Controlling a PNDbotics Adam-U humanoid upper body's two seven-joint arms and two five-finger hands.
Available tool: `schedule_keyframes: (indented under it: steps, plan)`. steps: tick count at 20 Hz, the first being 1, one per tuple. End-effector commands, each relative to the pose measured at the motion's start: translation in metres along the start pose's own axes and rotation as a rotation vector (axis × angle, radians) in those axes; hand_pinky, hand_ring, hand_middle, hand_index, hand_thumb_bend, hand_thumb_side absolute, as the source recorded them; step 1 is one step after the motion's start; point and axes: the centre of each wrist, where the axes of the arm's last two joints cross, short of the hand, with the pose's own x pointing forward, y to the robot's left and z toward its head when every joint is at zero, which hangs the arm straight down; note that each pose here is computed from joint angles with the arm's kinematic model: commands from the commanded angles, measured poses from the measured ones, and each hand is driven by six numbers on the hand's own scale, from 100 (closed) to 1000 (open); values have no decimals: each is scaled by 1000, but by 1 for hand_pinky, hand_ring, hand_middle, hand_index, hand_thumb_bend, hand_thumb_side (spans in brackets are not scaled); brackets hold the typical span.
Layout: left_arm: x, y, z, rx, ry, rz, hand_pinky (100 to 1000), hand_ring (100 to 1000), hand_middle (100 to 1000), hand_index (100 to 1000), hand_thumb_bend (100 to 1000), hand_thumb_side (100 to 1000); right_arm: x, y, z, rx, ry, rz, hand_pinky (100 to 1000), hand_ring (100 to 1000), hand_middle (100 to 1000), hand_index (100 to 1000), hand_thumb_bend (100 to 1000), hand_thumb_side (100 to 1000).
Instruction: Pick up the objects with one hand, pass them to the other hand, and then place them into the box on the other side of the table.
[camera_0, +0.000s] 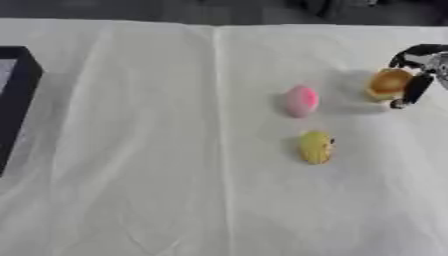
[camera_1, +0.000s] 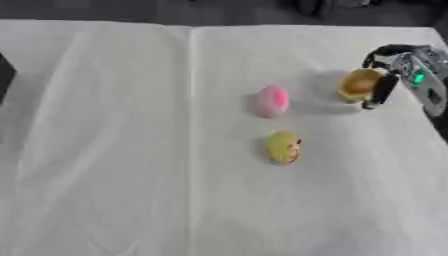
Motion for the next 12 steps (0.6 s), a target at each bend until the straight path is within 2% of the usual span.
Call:
schedule_keyframes:
  steps: [1, 10, 12]
  plan:
    - [7, 0, -2, -12, -31, -5, 924, 734, 833, 917, 360, 847, -10, -15, 3, -62, 45, 11, 887, 884, 847, 905, 484, 102]
    - [8, -2, -2, -17, -32, -9, 924, 733, 833, 917, 356, 851, -6, -18, 2, -52, 36, 7, 887, 877, 834, 886, 440, 100]
    - [8, -2, -2, -15, -33, -10, 924, 733, 833, 915, 353, 851, -6, -18, 1, -43, 31, 3, 884, 863, 791, 819, 410, 100]
